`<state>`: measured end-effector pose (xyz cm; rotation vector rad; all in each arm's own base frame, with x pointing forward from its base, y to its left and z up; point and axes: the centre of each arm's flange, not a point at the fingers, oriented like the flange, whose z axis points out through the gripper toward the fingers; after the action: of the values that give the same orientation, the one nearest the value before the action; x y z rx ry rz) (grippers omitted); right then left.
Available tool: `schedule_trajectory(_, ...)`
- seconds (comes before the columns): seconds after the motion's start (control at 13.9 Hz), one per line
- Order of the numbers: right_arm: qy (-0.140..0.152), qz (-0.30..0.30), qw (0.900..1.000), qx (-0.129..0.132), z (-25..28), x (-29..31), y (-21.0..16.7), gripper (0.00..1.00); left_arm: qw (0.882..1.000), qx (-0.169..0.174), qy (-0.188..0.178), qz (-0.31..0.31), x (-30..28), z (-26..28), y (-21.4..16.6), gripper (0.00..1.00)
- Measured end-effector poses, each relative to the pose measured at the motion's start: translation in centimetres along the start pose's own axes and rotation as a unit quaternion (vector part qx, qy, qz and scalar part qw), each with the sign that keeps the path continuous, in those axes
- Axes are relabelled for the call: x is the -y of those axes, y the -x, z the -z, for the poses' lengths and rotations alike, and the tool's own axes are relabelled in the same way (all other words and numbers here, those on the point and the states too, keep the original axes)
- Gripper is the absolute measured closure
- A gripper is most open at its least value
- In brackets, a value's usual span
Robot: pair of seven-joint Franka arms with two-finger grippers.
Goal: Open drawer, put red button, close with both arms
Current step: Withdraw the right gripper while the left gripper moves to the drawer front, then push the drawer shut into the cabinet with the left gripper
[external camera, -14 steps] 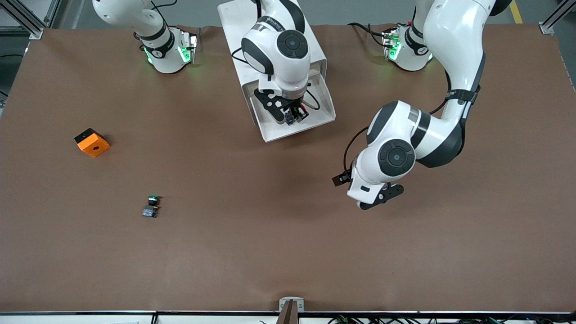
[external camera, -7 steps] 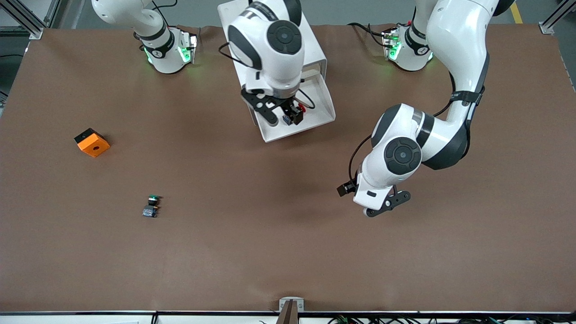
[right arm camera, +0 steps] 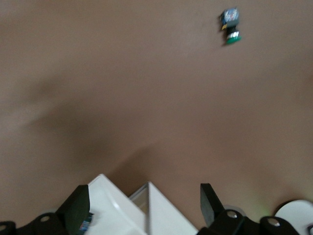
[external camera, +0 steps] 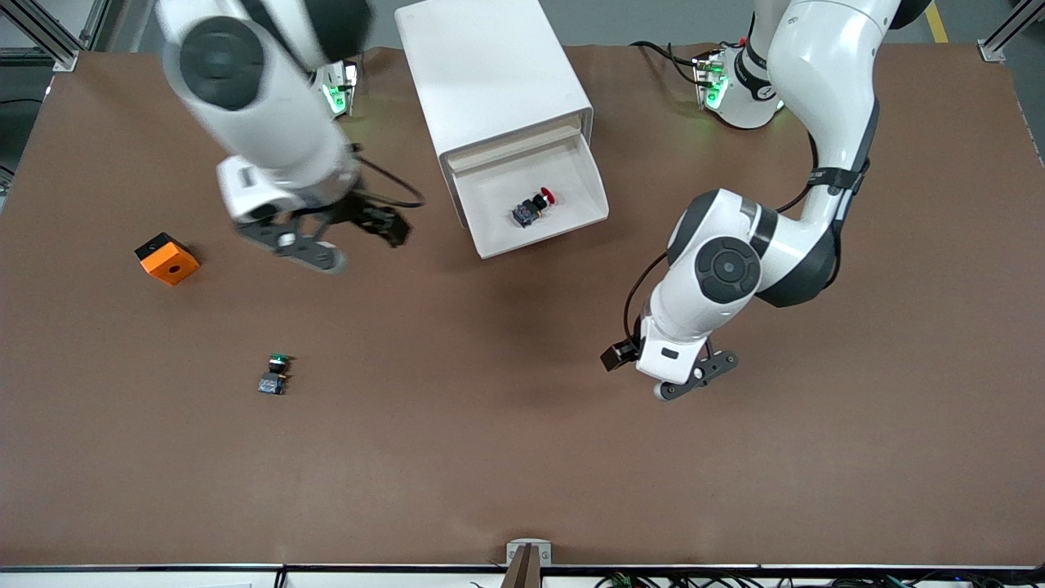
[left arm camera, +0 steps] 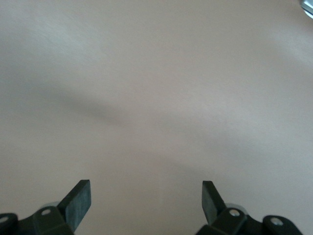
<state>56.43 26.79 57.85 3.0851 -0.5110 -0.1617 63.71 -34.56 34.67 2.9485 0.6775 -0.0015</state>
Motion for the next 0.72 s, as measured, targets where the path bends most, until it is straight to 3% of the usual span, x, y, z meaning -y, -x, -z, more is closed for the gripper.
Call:
schedule_trajectory(0.36,0.010,0.131,0.991,0.013,1.1,-14.0,-8.9,0.00,0.999,0.013,-0.015,-0.043,-2.8,-2.2,8.7,0.00)
schedule_trajectory(0.72,0.001,0.169,0.985,0.039,1.0,-24.9,-12.9,0.00,0.993,0.025,-0.033,-0.106,-4.8,-3.5,17.6,0.00)
